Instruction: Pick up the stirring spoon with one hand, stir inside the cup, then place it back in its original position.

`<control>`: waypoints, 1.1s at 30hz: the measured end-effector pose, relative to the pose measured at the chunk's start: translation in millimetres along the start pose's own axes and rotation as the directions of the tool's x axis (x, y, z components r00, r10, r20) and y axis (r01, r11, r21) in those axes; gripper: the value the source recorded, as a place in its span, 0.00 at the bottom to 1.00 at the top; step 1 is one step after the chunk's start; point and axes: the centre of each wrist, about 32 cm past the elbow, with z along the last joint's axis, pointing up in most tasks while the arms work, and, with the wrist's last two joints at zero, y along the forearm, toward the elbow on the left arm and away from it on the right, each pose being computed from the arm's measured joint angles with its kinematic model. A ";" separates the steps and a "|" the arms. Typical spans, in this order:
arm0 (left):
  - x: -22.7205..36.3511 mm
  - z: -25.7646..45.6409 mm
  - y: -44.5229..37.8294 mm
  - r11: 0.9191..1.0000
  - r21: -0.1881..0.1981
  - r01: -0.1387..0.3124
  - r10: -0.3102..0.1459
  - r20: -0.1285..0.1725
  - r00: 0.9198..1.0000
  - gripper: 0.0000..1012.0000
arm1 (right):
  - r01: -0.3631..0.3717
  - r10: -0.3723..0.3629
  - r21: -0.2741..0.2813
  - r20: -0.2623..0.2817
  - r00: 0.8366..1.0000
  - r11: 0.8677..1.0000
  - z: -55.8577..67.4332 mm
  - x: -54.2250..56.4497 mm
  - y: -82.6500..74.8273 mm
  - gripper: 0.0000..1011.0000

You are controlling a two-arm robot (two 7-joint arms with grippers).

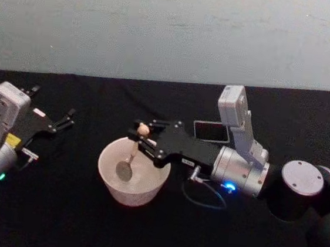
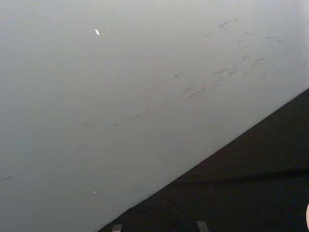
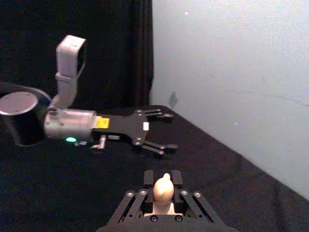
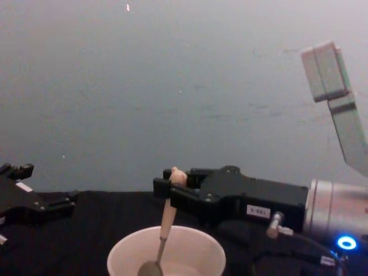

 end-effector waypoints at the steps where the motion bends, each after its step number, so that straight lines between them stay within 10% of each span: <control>1: 0.0 0.0 0.0 1.000 0.000 0.000 0.000 0.000 1.000 0.99 | 0.004 -0.004 0.001 0.002 1.000 1.000 0.1 1.3 0.5 0.21; 33: 0.0 0.0 0.0 1.000 0.000 0.000 0.000 0.000 1.000 0.99 | 0.056 -0.055 -0.016 0.024 0.998 0.998 0.8 12.0 -11.3 0.21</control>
